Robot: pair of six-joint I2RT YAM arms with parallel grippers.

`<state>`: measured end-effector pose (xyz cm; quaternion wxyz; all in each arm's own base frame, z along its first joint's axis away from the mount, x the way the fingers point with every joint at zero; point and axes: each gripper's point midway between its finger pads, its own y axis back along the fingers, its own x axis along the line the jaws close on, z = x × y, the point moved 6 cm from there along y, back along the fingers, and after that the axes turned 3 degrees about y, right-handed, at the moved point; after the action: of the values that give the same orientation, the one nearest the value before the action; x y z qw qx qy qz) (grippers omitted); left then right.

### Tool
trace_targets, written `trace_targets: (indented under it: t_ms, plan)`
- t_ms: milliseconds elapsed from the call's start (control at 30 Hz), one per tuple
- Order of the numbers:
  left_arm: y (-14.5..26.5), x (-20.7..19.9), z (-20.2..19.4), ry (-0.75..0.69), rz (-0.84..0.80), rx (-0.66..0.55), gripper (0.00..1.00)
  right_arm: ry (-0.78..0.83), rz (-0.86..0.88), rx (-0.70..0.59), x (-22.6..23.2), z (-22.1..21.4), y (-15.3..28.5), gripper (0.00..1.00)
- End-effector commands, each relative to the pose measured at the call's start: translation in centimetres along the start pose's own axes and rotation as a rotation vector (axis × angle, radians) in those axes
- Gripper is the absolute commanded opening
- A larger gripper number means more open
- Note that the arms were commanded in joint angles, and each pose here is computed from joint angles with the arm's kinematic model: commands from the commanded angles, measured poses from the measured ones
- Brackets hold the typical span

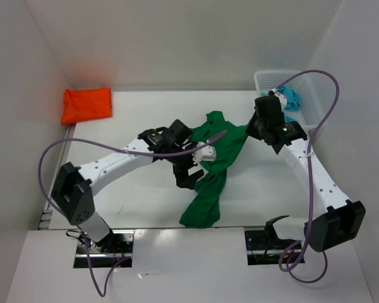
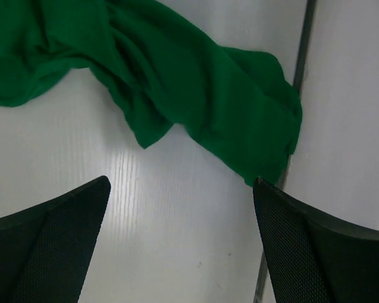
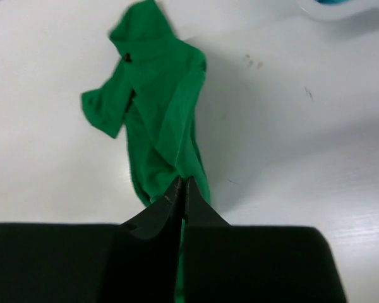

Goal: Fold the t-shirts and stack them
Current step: Flatten out the tshirt

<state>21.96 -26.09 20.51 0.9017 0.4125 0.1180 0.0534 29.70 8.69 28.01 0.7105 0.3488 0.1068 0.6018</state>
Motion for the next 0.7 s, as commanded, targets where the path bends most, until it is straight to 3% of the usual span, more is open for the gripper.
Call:
trace_targets:
  t_ms: [0, 167, 367, 567, 633, 667]
  plan:
    - [-5.0, -1.1, -0.7, 0.013, -0.084, 0.053, 1.0, -0.048, -0.059, 0.023, -2.3, -0.5, 0.3, 0.0]
    - [-10.6, -1.6, -3.3, -0.02, 0.056, 0.207, 1.0, -0.061, -0.072, 0.005, -4.1, 0.3, 0.7, 0.0]
    - [-11.5, -4.2, -6.9, 0.033, -0.15, 0.281, 1.0, -0.041, -0.082, -0.009, -4.6, 0.5, 1.2, 0.0]
    - [-13.4, -5.0, -11.0, 0.038, -0.117, 0.405, 1.0, -0.024, -0.086, -0.02, -4.7, 0.9, 1.4, 0.0]
    - [-13.6, -5.6, -10.3, 0.048, -0.18, 0.372, 0.9, -0.015, -0.086, -0.02, -4.7, 0.9, 1.4, 0.0]
    - [-13.5, -5.7, -10.0, 0.04, -0.195, 0.366, 0.52, -0.015, -0.086, -0.02, -4.7, 0.9, 1.4, 0.0]
